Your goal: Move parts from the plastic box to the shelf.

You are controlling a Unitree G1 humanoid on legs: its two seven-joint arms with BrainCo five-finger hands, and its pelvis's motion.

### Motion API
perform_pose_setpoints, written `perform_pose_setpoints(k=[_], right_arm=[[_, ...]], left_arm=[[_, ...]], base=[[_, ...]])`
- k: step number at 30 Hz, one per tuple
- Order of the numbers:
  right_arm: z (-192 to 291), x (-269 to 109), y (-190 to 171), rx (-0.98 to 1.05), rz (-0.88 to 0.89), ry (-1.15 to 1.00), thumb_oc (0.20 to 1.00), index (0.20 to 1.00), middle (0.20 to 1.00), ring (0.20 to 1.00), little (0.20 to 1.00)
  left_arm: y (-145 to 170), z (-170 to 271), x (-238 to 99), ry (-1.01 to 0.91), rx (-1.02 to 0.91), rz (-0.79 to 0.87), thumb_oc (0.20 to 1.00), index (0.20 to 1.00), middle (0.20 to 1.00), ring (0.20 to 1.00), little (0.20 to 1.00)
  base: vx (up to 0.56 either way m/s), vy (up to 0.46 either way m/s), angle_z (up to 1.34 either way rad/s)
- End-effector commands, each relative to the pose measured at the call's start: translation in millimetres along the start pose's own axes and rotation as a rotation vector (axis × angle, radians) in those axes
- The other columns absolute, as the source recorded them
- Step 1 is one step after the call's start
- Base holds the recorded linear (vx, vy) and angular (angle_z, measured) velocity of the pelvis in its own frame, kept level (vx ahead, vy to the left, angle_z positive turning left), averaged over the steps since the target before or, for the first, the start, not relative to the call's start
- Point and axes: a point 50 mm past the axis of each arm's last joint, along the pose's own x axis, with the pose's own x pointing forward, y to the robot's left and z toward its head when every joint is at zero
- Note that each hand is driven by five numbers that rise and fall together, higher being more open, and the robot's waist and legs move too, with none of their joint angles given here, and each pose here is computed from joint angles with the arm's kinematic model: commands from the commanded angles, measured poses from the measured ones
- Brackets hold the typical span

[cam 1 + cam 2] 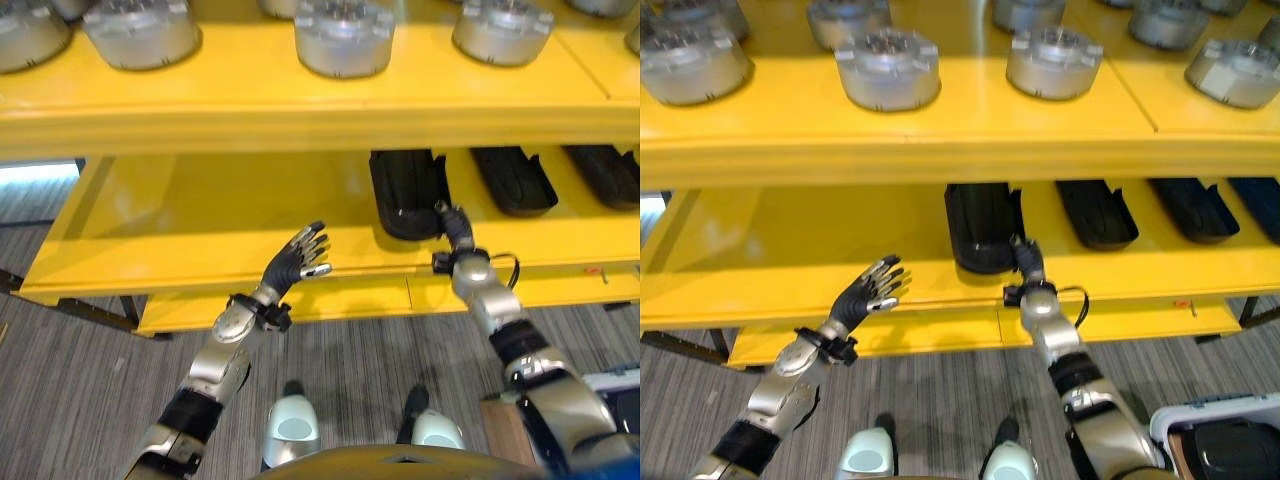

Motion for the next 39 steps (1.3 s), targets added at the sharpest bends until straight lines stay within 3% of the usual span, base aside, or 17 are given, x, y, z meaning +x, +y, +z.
perform_pose_setpoints(k=[1,17,39], right_arm=[[34.8,6.5,-6.6,0.096,-0.003,-0.120,0.200,0.200,0.200,0.200,0.200],[83.8,27.7,-32.0,0.003,0.002,-0.216,0.200,0.200,0.200,0.200,0.200],[149.4,45.3,-69.0,-0.098,-0.164,-0.240,0.200,0.200,0.200,0.200,0.200]], left_arm=[[-9.3,18.3,2.4,-0.118,-0.026,-0.009,1.000,1.000,1.000,1.000,1.000],[-34.6,52.0,30.4,-0.303,0.004,-0.091,1.000,1.000,1.000,1.000,1.000],[-38.6,31.7,25.2,-0.211,-0.021,-0.080,1.000,1.000,1.000,1.000,1.000]], base=[[-0.14,0.049,-0.01],[-0.11,0.048,0.00],[0.04,-0.018,0.03]])
